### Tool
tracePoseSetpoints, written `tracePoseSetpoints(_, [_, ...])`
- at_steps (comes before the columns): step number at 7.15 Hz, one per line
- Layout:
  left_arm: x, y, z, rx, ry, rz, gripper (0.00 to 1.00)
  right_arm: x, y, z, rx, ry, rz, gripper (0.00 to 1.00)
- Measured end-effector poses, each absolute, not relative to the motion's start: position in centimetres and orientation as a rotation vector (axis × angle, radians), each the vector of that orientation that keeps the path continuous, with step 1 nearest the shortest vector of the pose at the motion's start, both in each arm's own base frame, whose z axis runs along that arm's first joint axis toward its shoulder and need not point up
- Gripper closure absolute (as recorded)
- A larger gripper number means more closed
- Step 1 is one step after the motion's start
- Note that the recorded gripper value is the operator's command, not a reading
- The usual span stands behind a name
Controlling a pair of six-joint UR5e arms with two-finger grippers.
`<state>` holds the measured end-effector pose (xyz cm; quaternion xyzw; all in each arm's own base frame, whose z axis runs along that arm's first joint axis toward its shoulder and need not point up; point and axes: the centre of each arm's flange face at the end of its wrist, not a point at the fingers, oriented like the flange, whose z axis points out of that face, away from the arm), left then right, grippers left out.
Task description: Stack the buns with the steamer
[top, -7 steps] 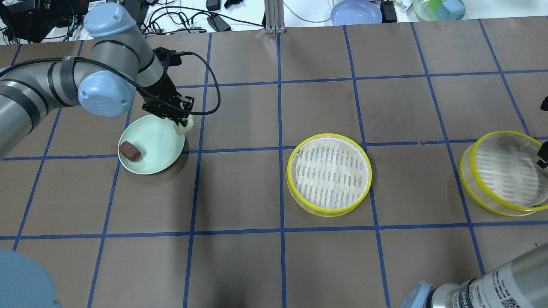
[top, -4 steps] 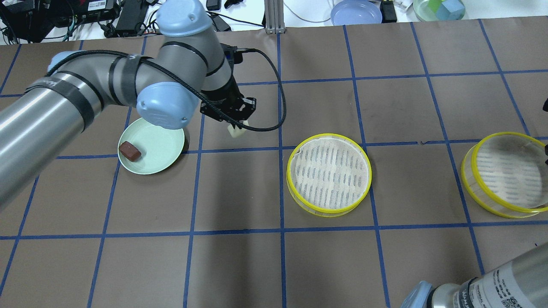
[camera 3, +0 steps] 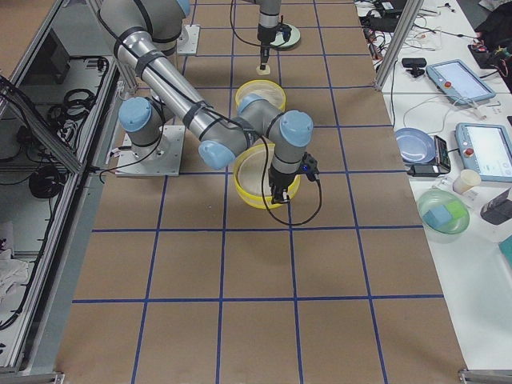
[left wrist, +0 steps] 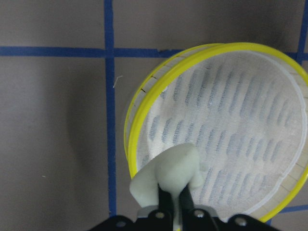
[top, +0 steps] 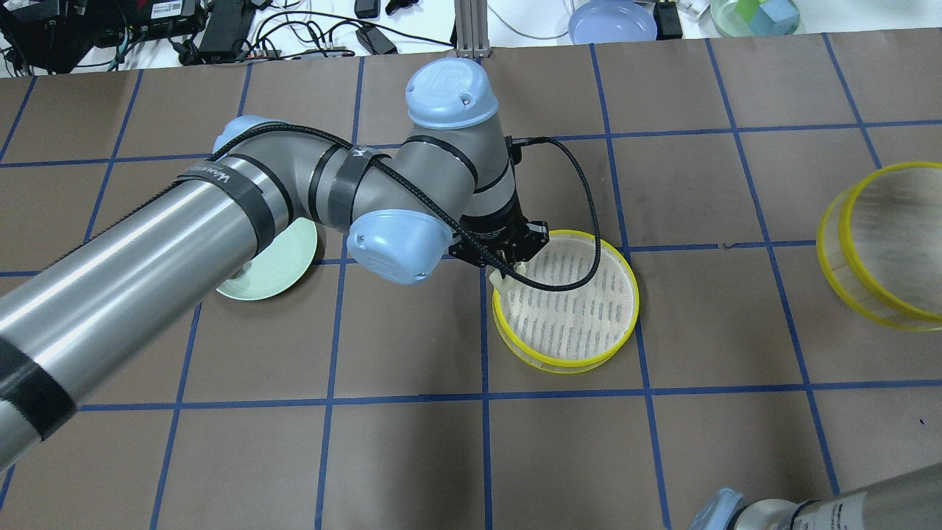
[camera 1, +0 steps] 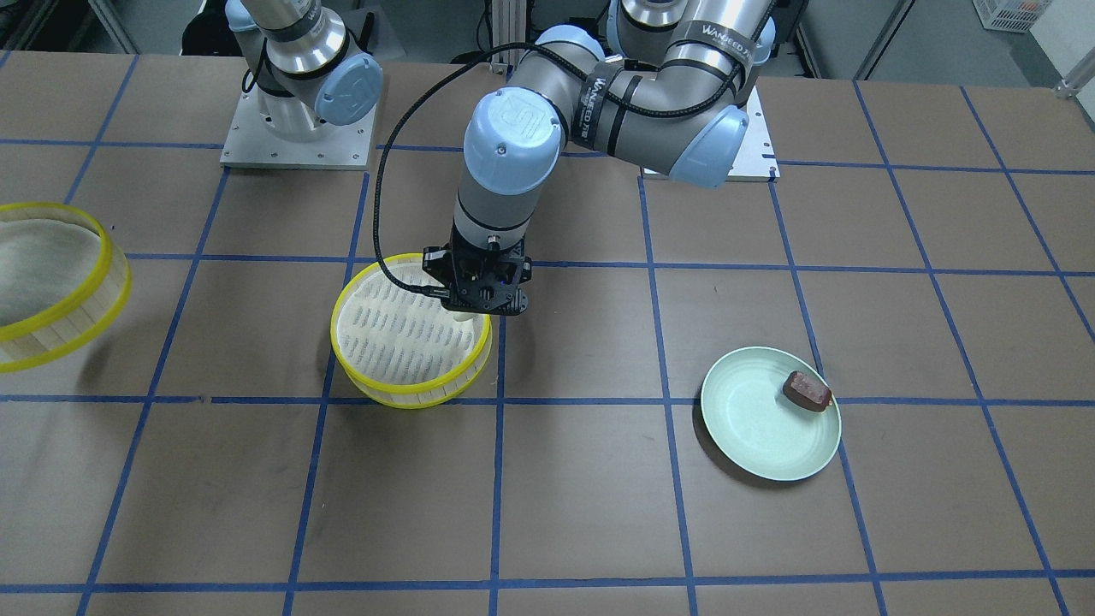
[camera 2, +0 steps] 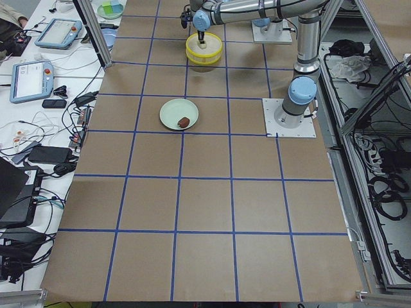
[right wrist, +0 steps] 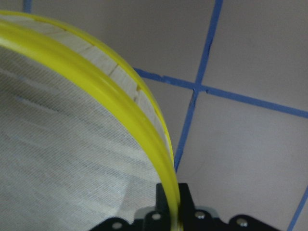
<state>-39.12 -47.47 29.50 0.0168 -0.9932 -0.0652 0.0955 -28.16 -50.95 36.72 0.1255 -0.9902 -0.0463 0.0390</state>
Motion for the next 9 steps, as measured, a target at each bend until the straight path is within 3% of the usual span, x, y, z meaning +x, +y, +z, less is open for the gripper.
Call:
tracePoseSetpoints(1, [-39.8, -47.3, 28.1, 0.085, -2.917, -0.254, 1.00, -23.3, -51.9, 39.1, 0.349, -3.054, -0.145, 0.99])
tracePoseSetpoints(2, [-40.1, -47.4, 26.7, 0.119, -2.906, -0.299, 0.60, -17.3, -52.3, 40.7, 0.270, -3.072, -0.171, 0.99])
tracePoseSetpoints(3, [-40.2, -47.4, 25.6, 0.161, -2.904, -0.335, 0.14, -11.0, -52.1, 41.3, 0.196, -3.079, -0.215, 1.00])
tracePoseSetpoints(4, [-40.2, -47.4, 24.8, 0.192, -2.909, -0.359, 0.00, -6.0, -51.2, 40.8, 0.139, -3.076, -0.257, 1.00])
tracePoseSetpoints(7, [-38.8, -48.6, 26.2, 0.232, -2.916, -0.307, 0.01, -1.1, -49.3, 39.2, 0.046, -3.078, -0.303, 0.99])
tracePoseSetpoints(9, [-33.1, -52.2, 29.8, 0.214, -2.981, -0.173, 0.00, 3.3, -49.6, 39.0, -0.039, -3.064, -0.268, 0.98])
